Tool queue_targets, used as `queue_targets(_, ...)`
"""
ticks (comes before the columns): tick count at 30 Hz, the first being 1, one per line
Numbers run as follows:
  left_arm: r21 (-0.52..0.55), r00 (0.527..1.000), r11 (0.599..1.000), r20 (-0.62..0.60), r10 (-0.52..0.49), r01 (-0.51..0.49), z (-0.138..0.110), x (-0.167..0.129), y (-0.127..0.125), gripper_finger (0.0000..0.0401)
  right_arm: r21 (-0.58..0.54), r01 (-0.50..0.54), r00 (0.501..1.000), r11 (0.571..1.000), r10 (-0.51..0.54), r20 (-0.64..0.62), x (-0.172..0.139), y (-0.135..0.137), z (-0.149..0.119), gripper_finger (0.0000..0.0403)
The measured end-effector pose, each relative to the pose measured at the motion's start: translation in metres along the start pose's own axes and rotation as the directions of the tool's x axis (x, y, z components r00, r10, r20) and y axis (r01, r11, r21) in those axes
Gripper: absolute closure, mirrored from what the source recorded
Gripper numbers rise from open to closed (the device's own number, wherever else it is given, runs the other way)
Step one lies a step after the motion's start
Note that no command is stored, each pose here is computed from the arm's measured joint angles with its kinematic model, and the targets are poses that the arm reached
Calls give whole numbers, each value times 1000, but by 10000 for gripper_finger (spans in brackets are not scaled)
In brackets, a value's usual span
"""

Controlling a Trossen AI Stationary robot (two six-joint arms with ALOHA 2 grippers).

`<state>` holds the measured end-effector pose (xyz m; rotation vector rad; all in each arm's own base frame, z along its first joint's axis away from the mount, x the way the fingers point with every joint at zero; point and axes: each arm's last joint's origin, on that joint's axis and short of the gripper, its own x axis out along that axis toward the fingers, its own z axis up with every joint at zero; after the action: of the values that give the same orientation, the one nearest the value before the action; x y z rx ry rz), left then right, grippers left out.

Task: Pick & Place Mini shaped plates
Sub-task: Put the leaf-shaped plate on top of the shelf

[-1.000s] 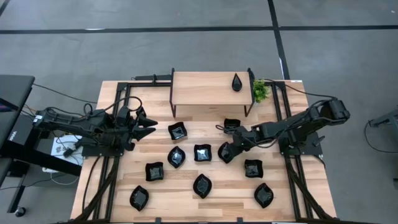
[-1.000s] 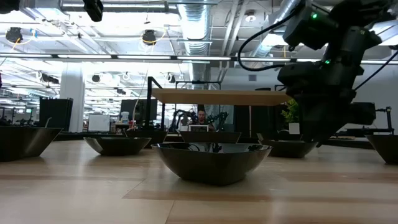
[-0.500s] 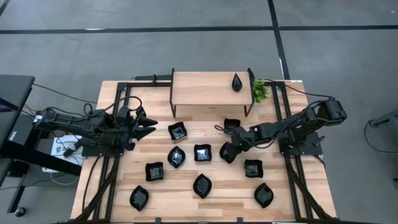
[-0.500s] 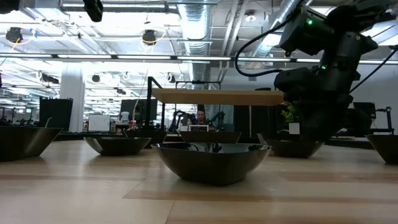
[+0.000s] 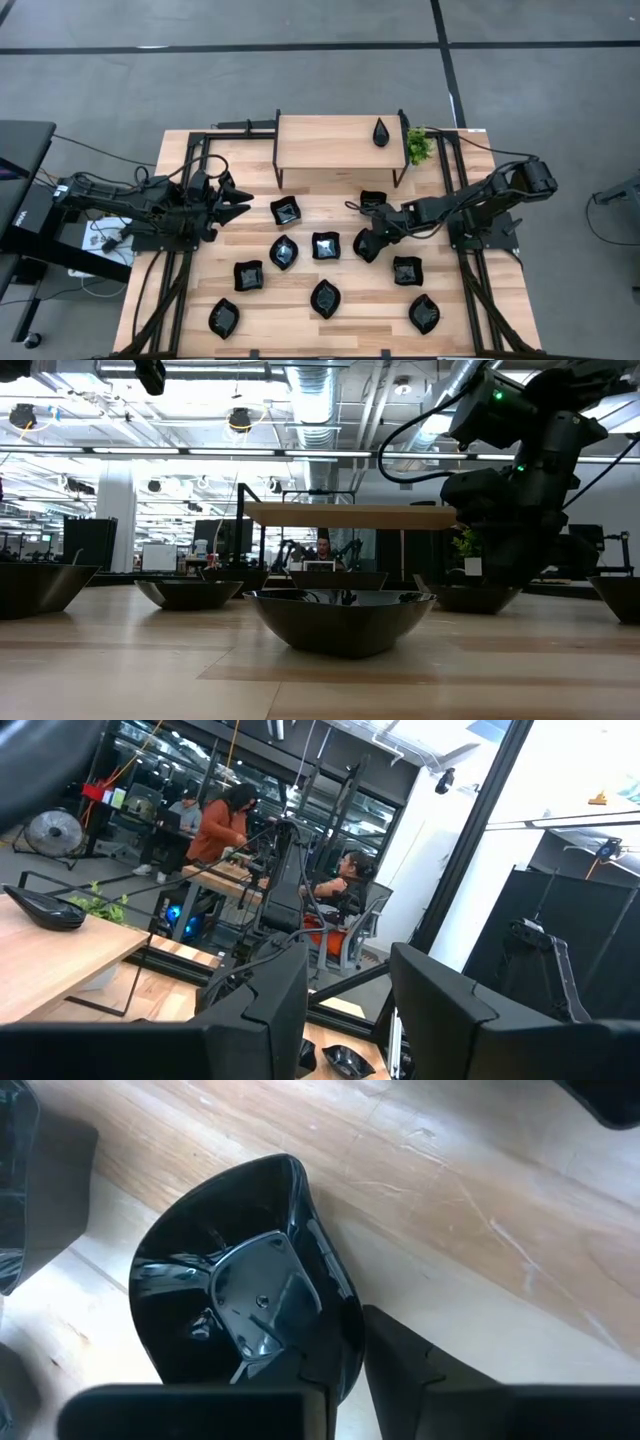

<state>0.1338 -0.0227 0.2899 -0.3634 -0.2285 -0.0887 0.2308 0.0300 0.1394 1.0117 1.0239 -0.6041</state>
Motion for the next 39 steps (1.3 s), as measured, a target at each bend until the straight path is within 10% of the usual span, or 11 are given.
queue_targets(22, 3, 1000, 1000, 2, 7, -7, 0, 0, 0, 256, 8, -154, 987, 988, 154, 48, -34, 6, 3, 401)
queue_targets(31, 3, 1000, 1000, 8, 24, -24, 0, 0, 1, 256, -84, -457, 869, 885, 465, 171, -111, 27, 20, 402)
queue_targets(39, 0, 1000, 1000, 10, 28, -28, 0, 0, 1, 256, -203, -436, 779, 877, 480, 403, -187, 36, 77, 403)
